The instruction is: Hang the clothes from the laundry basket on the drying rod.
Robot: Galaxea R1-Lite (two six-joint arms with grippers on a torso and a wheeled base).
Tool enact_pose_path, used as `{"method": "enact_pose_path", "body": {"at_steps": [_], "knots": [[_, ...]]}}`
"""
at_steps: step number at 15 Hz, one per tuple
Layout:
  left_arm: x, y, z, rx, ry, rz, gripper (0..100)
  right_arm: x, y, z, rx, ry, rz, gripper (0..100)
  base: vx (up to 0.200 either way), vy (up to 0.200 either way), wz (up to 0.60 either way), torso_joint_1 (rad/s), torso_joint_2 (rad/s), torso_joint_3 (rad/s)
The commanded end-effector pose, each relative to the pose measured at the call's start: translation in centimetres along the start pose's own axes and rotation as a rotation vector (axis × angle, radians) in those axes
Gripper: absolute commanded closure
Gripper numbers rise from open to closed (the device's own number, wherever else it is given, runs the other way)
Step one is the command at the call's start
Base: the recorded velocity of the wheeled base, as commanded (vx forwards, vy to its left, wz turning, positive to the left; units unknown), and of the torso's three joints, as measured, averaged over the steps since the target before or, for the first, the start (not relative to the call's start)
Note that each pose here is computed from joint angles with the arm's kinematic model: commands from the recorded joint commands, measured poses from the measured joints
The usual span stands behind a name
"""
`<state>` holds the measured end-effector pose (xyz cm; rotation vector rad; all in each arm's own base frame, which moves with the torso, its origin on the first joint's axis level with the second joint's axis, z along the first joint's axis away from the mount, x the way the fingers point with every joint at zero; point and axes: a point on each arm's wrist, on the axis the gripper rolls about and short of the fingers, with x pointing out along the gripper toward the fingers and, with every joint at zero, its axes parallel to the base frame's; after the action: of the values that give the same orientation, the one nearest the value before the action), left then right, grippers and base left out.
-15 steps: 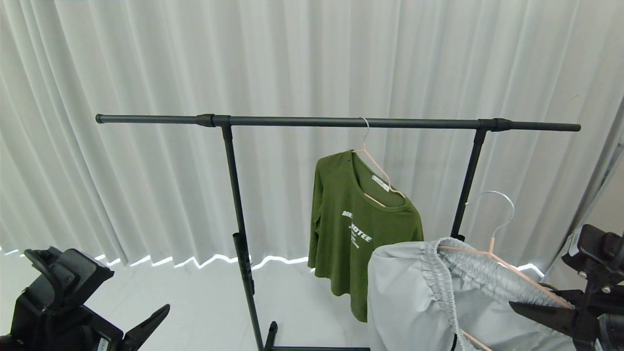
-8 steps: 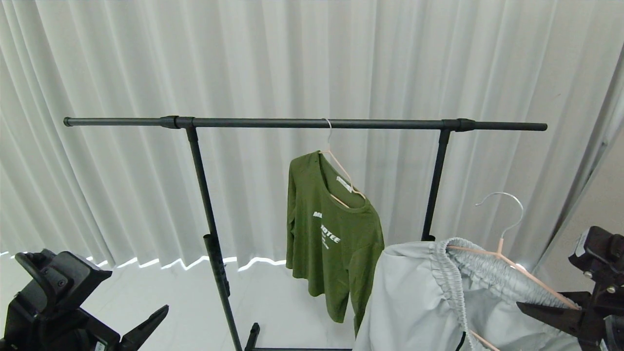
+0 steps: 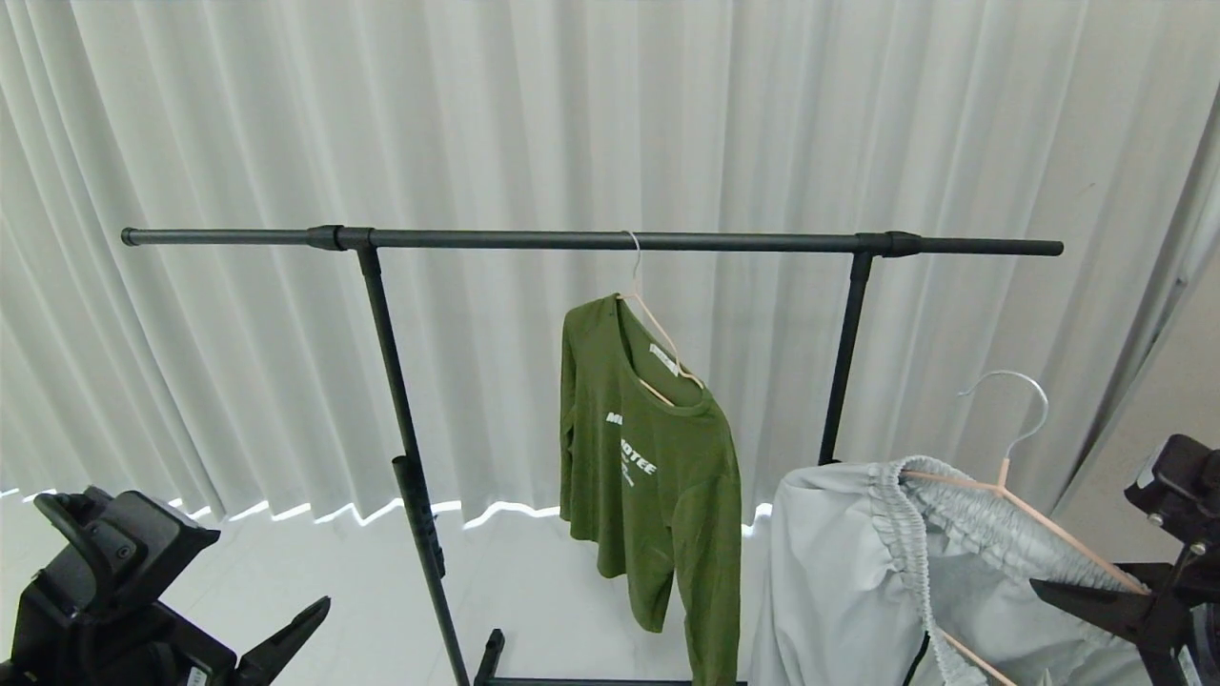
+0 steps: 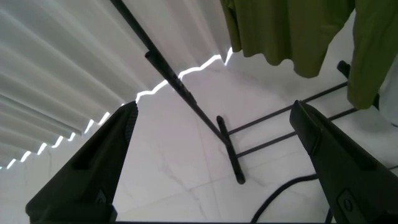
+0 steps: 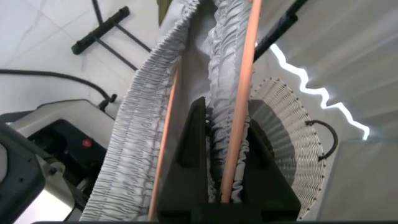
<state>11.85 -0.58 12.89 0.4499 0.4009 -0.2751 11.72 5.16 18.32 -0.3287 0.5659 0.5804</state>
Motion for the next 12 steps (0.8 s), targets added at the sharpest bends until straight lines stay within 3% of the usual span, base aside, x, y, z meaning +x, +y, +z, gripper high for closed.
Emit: {"method": "enact_pose_path", "body": {"at_steps": [1, 2, 6, 12], "knots": [[0.0, 0.0, 0.0, 0.001, 0.000, -0.001, 0, 0.0, -0.4, 0.4, 0.010, -0.009, -0.020, 100, 0.000, 0.000, 0.00, 0.000, 0.00, 0.000], [0.0, 0.0, 0.0, -0.003, 0.002, 0.000, 0, -0.1, -0.7, 0.9, 0.016, -0.020, -0.035, 100, 0.000, 0.000, 0.00, 0.000, 0.00, 0.000], [0.0, 0.0, 0.0, 0.000, -0.001, 0.000, 0, -0.1, -1.6, 3.3, -0.002, -0.067, -0.056, 100, 0.200, 0.000, 0.00, -0.004, 0.00, 0.004], [0.0, 0.0, 0.1, 0.001, -0.003, 0.000, 0, 0.1, -1.9, 4.4, -0.025, -0.084, -0.060, 100, 0.200, 0.000, 0.00, 0.006, 0.00, -0.001]]}}
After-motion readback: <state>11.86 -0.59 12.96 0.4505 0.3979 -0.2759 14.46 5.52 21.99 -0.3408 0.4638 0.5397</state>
